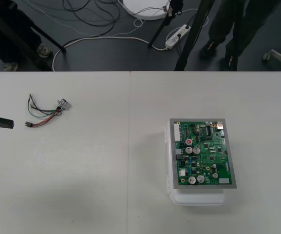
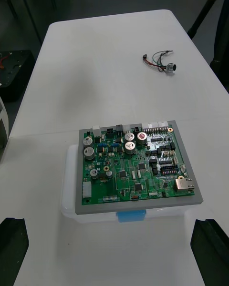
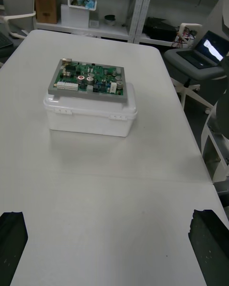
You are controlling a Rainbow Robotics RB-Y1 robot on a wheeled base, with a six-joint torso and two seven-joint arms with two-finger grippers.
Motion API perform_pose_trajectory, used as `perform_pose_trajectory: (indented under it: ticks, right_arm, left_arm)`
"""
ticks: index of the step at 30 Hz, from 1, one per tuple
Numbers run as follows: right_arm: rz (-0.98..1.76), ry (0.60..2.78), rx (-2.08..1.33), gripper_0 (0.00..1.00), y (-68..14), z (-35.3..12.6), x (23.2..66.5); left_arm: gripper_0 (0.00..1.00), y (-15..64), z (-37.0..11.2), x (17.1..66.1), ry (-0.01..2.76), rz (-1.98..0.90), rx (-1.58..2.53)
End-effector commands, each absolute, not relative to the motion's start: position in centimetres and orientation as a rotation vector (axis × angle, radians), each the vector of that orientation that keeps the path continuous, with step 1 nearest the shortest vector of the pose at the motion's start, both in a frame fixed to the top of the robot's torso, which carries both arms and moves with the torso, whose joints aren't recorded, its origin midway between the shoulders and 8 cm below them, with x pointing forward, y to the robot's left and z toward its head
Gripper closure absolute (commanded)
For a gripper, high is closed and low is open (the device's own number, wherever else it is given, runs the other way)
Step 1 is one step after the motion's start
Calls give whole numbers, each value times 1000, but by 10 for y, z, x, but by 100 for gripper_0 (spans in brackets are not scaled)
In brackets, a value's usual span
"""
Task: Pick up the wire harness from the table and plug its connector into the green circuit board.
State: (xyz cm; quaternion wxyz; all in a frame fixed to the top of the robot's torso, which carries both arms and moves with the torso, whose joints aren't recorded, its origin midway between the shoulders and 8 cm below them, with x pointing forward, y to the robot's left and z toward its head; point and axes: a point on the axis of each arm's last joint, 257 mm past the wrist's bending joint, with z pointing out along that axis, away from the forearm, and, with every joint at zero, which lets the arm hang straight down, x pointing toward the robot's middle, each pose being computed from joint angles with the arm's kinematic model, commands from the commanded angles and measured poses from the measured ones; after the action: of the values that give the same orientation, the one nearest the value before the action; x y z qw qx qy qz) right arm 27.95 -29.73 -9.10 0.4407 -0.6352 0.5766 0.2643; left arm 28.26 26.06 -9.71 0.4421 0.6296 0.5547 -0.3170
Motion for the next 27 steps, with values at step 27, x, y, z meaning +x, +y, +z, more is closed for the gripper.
perform_pose_trajectory:
  ticks: [27]
  right_arm:
    - [621, 1434, -1623, 0, -304, -80, 277]
  left_arm:
    - [0, 267, -120, 259, 1487, -909, 1500]
